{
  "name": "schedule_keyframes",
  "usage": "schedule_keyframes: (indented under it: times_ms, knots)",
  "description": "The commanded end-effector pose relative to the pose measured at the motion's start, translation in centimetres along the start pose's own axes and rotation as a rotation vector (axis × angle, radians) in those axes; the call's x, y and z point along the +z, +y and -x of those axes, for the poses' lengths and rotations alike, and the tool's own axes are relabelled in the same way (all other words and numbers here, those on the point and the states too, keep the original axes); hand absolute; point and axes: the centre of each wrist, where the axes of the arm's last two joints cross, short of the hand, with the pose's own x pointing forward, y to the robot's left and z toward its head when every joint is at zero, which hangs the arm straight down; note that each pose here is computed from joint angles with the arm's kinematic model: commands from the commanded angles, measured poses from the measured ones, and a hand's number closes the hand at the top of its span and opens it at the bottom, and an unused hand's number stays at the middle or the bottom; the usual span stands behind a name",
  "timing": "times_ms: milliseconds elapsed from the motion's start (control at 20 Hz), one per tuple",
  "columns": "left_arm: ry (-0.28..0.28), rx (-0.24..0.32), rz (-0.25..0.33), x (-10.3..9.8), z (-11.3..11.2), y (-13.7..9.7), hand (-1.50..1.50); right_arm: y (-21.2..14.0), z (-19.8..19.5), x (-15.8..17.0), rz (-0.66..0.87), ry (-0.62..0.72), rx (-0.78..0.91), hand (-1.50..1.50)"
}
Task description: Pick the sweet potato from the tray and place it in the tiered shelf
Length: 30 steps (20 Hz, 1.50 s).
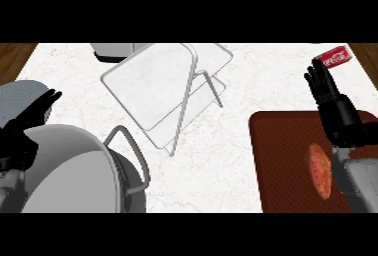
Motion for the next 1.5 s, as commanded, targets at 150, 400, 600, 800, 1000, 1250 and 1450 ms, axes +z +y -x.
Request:
schedule_keyframes:
  times_ms: [150,400,600,800,1000,1250,1450]
  knots:
    - [0.046,-0.083,0.087,1.6,2.2,-0.7,0.00,-10.8,1.8,6.4,0.371,0.336,0.268,-1.50]
    - [0.090,-0.062,0.165,3.7,3.9,-1.5,0.00,-16.6,4.5,13.5,0.694,0.712,0.444,1.50]
    - [0.088,-0.047,0.246,4.3,4.9,-3.6,0.00,-14.9,4.8,14.4,0.666,0.574,0.199,-1.50]
    - [0.090,-0.054,0.273,4.1,5.4,-4.1,0.00,-12.6,3.6,13.9,0.480,0.483,0.202,-1.50]
    - [0.073,-0.076,0.289,3.3,5.4,-4.4,0.00,-12.8,0.8,12.0,0.362,0.514,0.232,-1.50]
    - [0.055,-0.072,0.297,2.4,4.8,-4.2,0.00,-12.4,-0.8,11.8,0.166,0.746,0.368,-1.50]
    - [0.046,-0.085,0.298,1.9,4.2,-3.5,0.00,-14.3,-3.9,10.4,0.118,0.860,0.760,-1.50]
